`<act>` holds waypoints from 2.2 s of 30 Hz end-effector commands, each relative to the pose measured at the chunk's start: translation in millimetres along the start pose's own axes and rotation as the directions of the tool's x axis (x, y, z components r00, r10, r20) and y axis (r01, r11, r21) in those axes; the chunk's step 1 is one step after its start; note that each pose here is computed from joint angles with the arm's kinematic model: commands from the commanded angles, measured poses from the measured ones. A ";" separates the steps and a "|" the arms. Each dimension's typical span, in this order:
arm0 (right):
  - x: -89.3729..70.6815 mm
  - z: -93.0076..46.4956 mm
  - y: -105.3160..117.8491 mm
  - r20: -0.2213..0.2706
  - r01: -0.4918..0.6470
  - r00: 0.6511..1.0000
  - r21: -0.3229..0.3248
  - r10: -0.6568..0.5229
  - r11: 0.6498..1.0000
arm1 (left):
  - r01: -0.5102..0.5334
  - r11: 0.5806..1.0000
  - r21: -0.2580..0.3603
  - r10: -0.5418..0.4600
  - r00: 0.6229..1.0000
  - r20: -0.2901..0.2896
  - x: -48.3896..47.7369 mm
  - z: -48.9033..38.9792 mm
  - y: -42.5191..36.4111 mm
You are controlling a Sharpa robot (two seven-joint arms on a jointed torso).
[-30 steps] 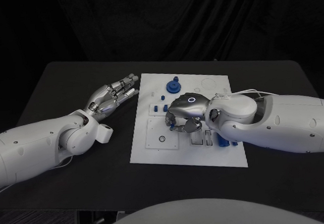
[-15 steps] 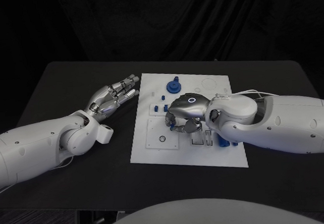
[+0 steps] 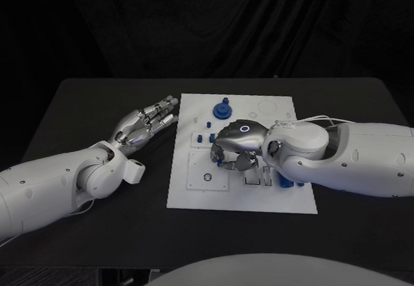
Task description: Assemble the parts on the task board
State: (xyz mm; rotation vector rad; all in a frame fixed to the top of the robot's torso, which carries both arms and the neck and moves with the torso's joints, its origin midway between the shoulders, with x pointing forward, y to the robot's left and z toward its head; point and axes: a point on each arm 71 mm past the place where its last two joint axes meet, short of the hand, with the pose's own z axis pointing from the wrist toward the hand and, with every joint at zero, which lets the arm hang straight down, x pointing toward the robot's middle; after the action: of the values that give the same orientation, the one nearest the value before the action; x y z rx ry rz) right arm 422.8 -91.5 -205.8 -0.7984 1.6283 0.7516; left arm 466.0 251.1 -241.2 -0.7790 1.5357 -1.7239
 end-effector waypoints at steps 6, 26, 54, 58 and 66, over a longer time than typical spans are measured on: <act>1.3 0.1 -0.7 0.003 0.004 1.000 0.008 -0.004 1.000 | 0.020 0.998 0.062 -0.019 1.000 -0.017 2.5 0.4 -3.5; 4.5 0.1 -3.9 -0.009 0.004 1.000 0.020 -0.003 1.000 | 0.025 0.998 0.056 -0.024 0.999 -0.023 3.2 0.4 -2.7; 10.6 0.2 -4.4 -0.009 -0.005 1.000 0.019 0.006 1.000 | 0.030 0.999 0.046 -0.028 0.999 -0.028 3.2 0.7 -0.8; 10.5 -0.1 -4.1 -0.008 -0.006 1.000 0.018 0.006 1.000 | 0.030 0.999 0.044 -0.029 0.999 -0.028 3.1 0.5 -0.5; 10.2 -0.6 -3.6 -0.004 -0.007 1.000 0.017 0.007 1.000 | 0.031 0.999 0.042 -0.030 0.999 -0.028 2.9 0.1 0.0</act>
State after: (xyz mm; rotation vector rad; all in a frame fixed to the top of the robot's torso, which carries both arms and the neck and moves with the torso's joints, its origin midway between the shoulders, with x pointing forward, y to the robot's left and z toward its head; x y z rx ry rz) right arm 424.8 -95.1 -215.6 -0.7869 1.6504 0.7410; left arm 465.6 249.9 -243.8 -0.7818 1.5487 -1.7436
